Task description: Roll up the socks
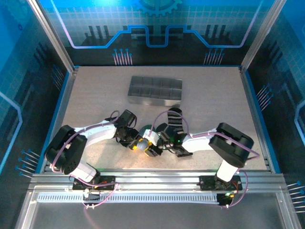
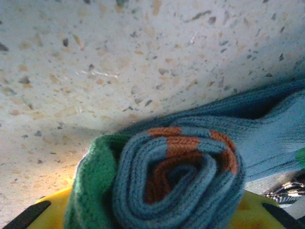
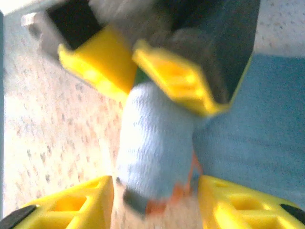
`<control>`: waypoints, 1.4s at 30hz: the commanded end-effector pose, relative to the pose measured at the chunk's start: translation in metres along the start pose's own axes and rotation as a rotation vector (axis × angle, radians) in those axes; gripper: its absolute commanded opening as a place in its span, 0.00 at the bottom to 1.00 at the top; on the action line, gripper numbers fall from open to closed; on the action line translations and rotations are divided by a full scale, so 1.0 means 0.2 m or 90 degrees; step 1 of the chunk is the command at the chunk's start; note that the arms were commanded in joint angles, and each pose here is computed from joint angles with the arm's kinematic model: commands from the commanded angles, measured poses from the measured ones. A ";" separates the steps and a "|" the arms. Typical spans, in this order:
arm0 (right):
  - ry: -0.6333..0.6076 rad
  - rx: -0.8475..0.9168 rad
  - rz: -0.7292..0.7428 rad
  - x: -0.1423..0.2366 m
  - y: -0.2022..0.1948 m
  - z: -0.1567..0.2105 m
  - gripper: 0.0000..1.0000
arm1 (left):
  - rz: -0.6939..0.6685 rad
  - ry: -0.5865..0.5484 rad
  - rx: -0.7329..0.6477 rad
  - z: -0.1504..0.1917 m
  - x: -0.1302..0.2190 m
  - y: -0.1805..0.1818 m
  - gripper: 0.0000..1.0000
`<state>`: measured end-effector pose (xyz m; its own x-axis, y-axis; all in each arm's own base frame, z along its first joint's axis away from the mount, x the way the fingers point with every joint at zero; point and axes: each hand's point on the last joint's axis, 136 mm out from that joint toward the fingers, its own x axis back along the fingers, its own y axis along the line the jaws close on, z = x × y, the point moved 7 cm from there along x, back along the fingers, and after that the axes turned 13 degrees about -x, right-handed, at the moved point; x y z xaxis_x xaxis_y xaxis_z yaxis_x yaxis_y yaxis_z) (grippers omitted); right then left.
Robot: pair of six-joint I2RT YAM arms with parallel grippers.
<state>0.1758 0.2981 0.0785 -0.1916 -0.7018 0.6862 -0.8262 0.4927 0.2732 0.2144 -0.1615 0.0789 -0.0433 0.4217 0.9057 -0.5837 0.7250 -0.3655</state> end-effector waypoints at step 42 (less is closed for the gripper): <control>0.195 -0.085 0.042 -0.12 -0.09 0.29 0.00 | 0.058 -0.008 0.064 -0.01 0.29 -0.06 0.85</control>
<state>0.1929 0.3277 0.0832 -0.2610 -0.6935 0.6715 -0.8433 0.5023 0.1910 0.2252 -0.1442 0.1280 -0.1430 0.4464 0.8833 -0.6626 0.6198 -0.4204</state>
